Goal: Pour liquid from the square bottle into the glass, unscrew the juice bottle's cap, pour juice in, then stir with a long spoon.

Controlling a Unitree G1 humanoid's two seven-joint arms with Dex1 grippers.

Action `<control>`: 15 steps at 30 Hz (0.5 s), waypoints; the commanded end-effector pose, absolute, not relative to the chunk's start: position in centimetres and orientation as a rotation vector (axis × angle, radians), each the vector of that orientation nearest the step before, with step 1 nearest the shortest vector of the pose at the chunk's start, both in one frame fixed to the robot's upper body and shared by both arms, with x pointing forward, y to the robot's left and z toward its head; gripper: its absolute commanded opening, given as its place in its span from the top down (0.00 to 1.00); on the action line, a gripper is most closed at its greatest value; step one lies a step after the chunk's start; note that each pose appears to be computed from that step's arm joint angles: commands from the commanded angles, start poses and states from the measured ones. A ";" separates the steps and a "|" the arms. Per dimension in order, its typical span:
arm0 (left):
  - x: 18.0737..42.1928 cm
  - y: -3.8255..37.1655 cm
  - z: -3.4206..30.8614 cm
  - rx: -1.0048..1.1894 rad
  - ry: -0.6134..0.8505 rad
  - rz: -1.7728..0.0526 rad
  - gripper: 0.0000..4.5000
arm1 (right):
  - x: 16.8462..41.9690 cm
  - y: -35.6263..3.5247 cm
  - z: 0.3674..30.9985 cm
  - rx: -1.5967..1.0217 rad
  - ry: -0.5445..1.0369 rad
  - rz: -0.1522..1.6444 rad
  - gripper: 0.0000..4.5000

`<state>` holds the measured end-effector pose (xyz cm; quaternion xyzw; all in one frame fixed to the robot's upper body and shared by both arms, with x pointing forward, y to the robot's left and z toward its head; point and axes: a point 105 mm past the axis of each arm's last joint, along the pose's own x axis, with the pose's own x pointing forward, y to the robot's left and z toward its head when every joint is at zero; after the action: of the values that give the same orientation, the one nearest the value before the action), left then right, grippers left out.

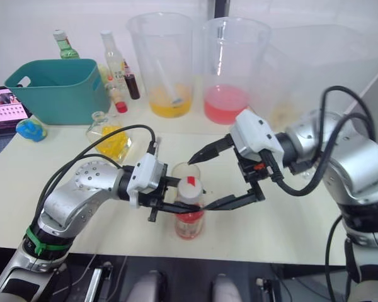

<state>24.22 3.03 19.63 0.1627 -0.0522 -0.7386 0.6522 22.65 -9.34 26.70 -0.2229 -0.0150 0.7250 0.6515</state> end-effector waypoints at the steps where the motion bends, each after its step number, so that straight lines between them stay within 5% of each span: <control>1: 24.8 2.7 18.9 0.374 -0.069 -1.698 0.72 | 21.7 -9.2 27.0 -0.407 -0.074 1.497 0.00; 15: 25.4 2.0 18.9 0.375 -0.090 -1.765 0.72 | 21.3 -8.5 24.5 -0.250 -0.090 1.178 0.00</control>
<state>25.19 2.21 19.78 0.1519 -0.0527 -0.7697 0.6179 21.75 -8.56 23.57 -0.1113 -0.0160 0.5596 0.8211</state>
